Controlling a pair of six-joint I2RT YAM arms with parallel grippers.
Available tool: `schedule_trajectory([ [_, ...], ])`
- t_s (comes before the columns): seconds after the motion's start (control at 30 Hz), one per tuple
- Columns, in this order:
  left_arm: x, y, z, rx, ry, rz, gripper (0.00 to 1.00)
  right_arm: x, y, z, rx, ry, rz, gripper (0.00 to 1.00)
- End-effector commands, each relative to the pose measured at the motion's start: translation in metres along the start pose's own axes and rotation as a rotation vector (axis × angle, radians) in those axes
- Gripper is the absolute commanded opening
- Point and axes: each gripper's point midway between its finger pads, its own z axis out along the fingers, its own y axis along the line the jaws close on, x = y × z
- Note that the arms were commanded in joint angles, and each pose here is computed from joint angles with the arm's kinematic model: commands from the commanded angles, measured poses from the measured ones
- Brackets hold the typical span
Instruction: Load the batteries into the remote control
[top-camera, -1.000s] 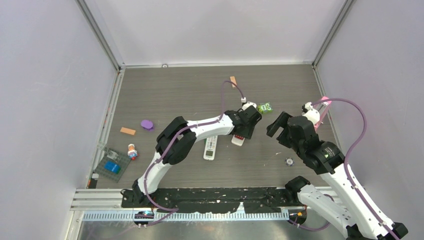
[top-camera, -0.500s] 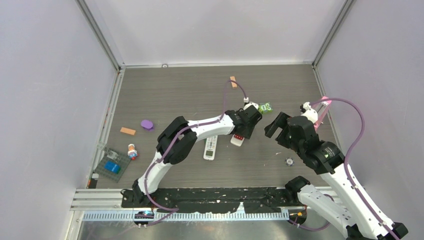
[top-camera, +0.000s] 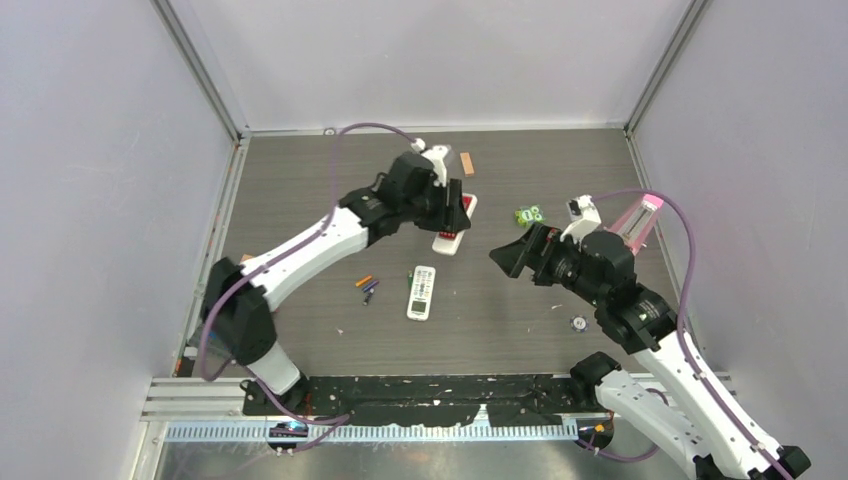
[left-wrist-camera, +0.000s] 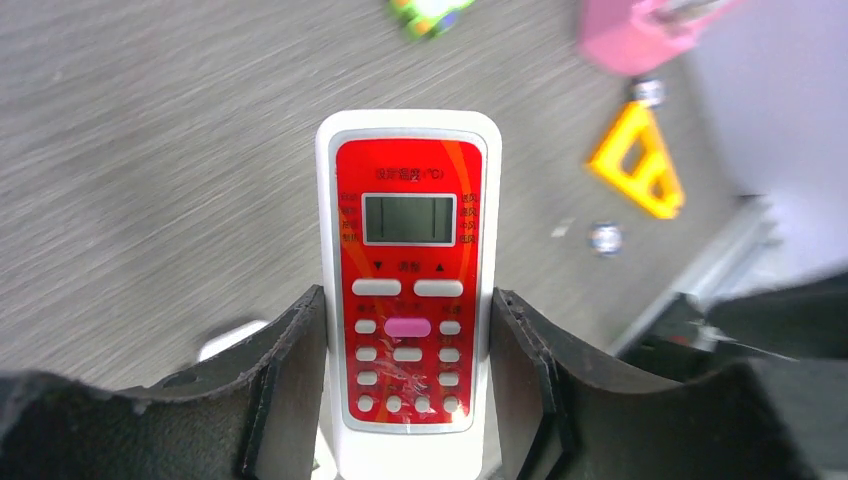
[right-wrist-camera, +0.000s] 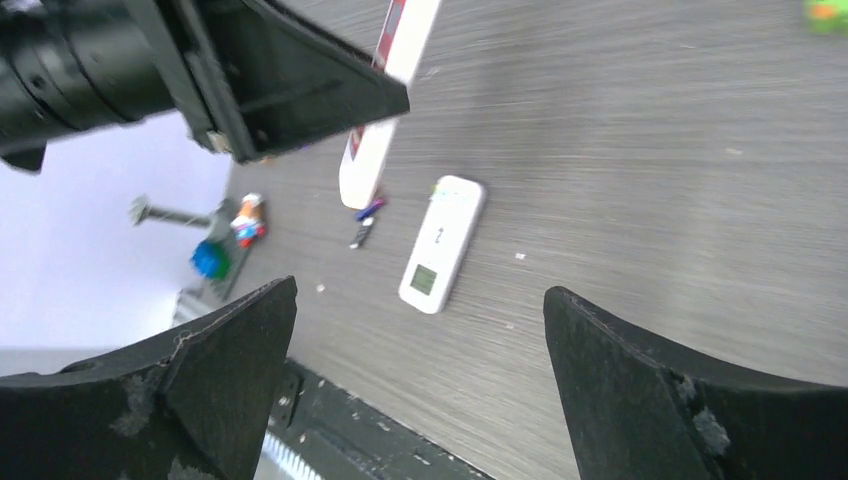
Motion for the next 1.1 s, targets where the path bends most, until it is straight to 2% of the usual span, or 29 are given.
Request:
schedule_trajectory([
  [0.0, -0.036, -0.051, -0.059, 0.315, -0.093, -0.056, 0.09, -0.011, 0.071, 0.002, -0.376, -0.011, -0.086, 0.98],
  [0.17, -0.052, -0.083, -0.107, 0.521, -0.136, -0.159, 0.1, -0.015, 0.101, 0.006, -0.531, 0.0, -0.081, 0.95],
  [0.33, -0.069, -0.114, -0.142, 0.734, -0.178, -0.266, 0.1, -0.033, 0.135, 0.0, -0.685, -0.044, -0.048, 0.95],
  [0.53, -0.084, -0.136, -0.173, 0.921, -0.233, -0.331, 0.11, -0.034, 0.149, 0.002, -0.734, -0.02, 0.009, 0.95],
  [0.83, -0.091, -0.135, -0.19, 0.959, -0.307, -0.359, 0.11, -0.034, 0.152, 0.0, -0.746, -0.008, 0.069, 0.95],
  [0.93, -0.093, -0.134, -0.192, 0.965, -0.324, -0.364, 0.13, -0.033, 0.155, -0.002, -0.765, 0.014, 0.094, 0.99],
  [1.0, -0.093, -0.134, -0.192, 0.974, -0.325, -0.367, 0.14, -0.033, 0.158, -0.002, -0.775, 0.028, 0.103, 0.95],
  [1.07, -0.092, -0.133, -0.19, 0.973, -0.324, -0.373, 0.14, -0.032, 0.159, -0.001, -0.782, 0.044, 0.115, 0.85],
])
